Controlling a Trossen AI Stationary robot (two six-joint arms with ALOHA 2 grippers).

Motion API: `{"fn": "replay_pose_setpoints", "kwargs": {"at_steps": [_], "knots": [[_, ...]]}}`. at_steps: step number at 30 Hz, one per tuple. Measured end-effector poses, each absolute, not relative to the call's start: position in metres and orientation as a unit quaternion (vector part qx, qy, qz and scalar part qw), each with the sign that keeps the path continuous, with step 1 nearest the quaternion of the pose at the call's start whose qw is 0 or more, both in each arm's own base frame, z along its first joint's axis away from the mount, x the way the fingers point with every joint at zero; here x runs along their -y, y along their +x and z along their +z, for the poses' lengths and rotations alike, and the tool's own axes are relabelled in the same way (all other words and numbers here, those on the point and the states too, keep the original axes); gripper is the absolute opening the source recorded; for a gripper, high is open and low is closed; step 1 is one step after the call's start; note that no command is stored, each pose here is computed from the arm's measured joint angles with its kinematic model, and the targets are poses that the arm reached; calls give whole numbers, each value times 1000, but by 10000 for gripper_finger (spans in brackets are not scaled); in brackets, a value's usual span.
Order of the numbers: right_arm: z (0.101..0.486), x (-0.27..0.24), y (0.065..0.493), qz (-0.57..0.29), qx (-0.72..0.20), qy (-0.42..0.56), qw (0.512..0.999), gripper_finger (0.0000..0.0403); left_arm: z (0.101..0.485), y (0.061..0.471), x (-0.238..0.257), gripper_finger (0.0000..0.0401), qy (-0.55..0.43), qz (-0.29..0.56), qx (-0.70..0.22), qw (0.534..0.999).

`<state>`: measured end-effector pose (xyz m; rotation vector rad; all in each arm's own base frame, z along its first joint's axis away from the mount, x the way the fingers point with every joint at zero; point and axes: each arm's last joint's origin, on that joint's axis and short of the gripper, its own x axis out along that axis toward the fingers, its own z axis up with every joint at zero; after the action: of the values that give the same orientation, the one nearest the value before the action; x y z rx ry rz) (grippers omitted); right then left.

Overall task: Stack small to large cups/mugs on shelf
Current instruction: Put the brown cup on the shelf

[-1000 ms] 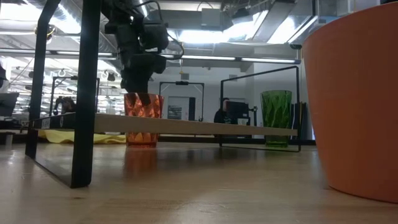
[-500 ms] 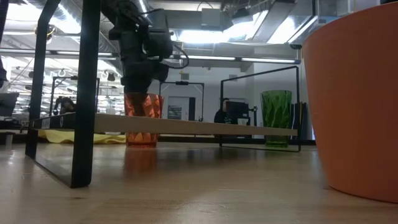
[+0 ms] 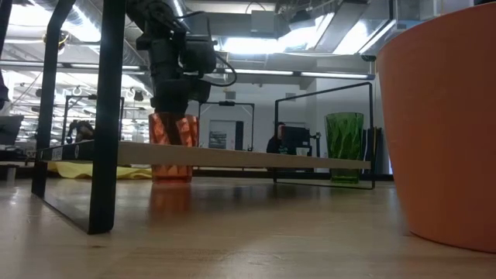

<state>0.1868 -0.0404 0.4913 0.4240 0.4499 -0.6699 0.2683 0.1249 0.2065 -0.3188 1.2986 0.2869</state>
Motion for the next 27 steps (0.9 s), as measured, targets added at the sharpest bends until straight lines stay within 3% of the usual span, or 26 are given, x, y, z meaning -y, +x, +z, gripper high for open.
{"fn": "replay_pose_setpoints", "kwargs": {"at_steps": [10, 20, 27], "knots": [[491, 47, 186, -331, -218, 212, 894, 140, 215, 264, -125, 6, -125, 159, -610, 766], [489, 64, 185, -365, -220, 207, 881, 140, 312, 287, -100, 6, -94, 162, -528, 828], [482, 78, 196, -363, -241, 210, 875, 140, 334, 321, -60, 6, -103, 139, -478, 861]]}}
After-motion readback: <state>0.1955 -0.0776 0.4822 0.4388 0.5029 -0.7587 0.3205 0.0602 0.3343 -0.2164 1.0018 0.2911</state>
